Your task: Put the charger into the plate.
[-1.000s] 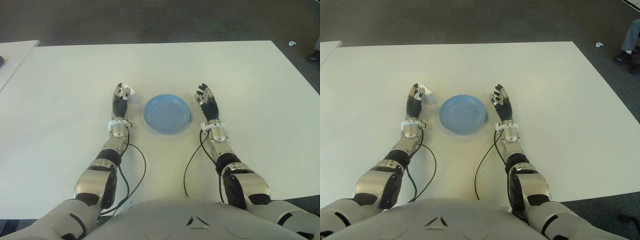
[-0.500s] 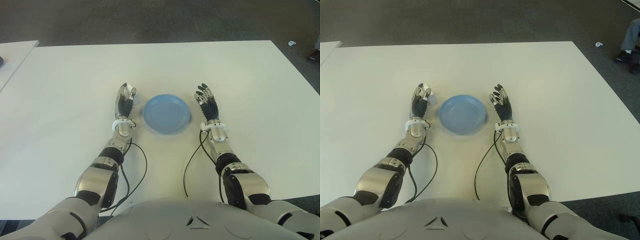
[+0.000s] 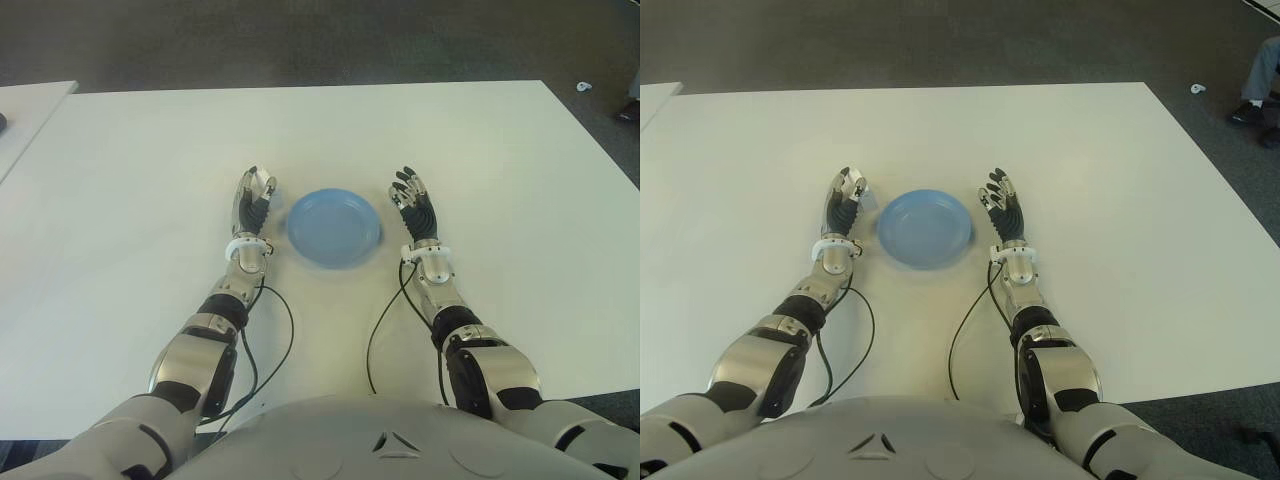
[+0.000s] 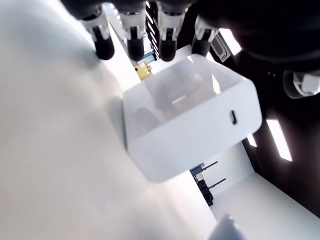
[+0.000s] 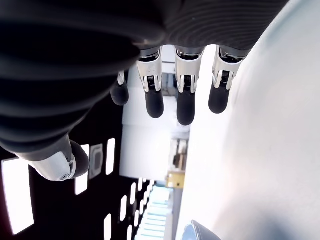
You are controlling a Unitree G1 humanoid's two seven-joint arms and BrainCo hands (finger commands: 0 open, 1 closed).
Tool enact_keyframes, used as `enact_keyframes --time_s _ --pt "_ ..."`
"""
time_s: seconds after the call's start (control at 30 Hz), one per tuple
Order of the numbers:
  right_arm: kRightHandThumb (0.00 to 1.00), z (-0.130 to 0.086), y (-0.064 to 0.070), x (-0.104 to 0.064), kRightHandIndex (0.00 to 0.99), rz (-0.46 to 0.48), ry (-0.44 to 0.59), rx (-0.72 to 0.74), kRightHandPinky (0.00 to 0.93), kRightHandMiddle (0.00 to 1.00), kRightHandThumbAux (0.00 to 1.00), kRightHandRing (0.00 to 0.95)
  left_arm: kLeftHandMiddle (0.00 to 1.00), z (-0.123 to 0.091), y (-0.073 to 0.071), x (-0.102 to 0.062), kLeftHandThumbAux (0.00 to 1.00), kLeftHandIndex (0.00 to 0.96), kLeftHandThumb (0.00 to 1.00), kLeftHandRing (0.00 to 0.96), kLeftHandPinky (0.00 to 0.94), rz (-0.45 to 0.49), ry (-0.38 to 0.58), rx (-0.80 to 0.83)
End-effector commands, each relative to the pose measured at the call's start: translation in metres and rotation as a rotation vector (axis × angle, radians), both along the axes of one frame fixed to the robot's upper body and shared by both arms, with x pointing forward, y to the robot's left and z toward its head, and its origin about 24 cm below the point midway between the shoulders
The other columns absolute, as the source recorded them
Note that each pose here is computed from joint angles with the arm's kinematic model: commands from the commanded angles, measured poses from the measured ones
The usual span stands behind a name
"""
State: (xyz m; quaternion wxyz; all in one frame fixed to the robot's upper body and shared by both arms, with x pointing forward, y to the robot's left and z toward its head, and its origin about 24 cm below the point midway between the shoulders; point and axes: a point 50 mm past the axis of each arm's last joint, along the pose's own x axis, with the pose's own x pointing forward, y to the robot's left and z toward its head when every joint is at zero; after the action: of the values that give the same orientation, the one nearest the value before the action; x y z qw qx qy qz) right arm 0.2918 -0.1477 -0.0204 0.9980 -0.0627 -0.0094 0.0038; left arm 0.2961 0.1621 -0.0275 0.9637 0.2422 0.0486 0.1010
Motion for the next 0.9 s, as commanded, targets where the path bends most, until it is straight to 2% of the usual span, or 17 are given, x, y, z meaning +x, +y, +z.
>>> enact_keyframes --time_s 0.03,0.9 --pt "0.0 -0.065 -0.0018 -0.0569 0.029 -0.027 0.338 -0.008 0.165 0.15 0.496 0.156 0.0 -0.0114 0.002 -0.009 0.16 0.0 0.397 0.0 0.0 -0.026 0.061 0.042" --pt "0.0 -0.0637 -0.0013 -0.0559 0.032 -0.037 0.325 -0.053 0.21 0.151 0.591 0.178 0.0 -0.0121 0.009 -0.013 0.188 0.0 0.338 0.0 0.0 -0.071 0.033 0.22"
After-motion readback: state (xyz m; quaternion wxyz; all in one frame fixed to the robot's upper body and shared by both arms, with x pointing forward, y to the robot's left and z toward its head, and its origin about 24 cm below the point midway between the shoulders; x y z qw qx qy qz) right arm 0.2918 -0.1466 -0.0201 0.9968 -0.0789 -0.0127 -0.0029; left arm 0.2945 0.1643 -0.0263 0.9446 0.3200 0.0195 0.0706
